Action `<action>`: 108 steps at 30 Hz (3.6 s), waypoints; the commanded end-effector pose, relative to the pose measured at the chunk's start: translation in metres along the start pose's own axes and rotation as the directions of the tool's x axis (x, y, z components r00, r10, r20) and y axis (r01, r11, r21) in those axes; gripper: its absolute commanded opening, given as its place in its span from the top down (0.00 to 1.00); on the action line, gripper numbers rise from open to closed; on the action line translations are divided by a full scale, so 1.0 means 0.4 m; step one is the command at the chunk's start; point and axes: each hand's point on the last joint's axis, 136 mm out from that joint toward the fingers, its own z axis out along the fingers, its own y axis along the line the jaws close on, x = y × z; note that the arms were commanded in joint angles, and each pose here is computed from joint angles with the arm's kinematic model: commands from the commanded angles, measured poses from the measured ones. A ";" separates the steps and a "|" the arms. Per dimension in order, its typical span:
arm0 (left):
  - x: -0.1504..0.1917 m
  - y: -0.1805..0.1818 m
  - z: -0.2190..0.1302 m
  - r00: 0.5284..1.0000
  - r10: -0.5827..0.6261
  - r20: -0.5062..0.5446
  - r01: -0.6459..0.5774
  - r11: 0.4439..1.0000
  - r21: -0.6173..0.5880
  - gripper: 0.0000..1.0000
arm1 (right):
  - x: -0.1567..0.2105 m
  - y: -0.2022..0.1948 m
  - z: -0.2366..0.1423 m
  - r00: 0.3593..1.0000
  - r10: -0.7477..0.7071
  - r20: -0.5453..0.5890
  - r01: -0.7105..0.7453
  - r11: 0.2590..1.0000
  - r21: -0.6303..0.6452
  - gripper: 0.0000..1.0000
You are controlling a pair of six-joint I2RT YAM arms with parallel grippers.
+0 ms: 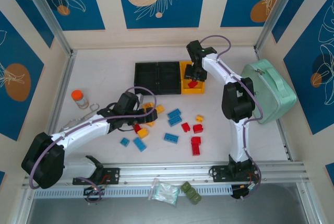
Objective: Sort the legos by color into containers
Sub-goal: Place the lego in the container, then pick up the lego from the center of the table, then place the lego in the container.
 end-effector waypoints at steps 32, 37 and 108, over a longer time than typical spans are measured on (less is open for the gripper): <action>0.070 0.050 -0.023 0.998 -0.029 -0.058 0.023 0.994 -0.111 0.23 | 0.408 0.085 -0.132 0.979 -0.203 -0.007 0.194 0.944 -0.267 0.38; 0.082 0.066 -0.023 0.997 -0.041 -0.062 0.033 0.991 -0.126 0.23 | 0.461 0.136 -0.082 0.942 -0.335 -0.009 0.324 0.915 -0.240 0.01; 0.085 0.073 -0.031 0.998 -0.058 -0.020 0.055 0.993 -0.104 0.26 | 0.081 0.306 0.029 0.740 -0.670 0.059 0.672 0.733 -0.101 0.35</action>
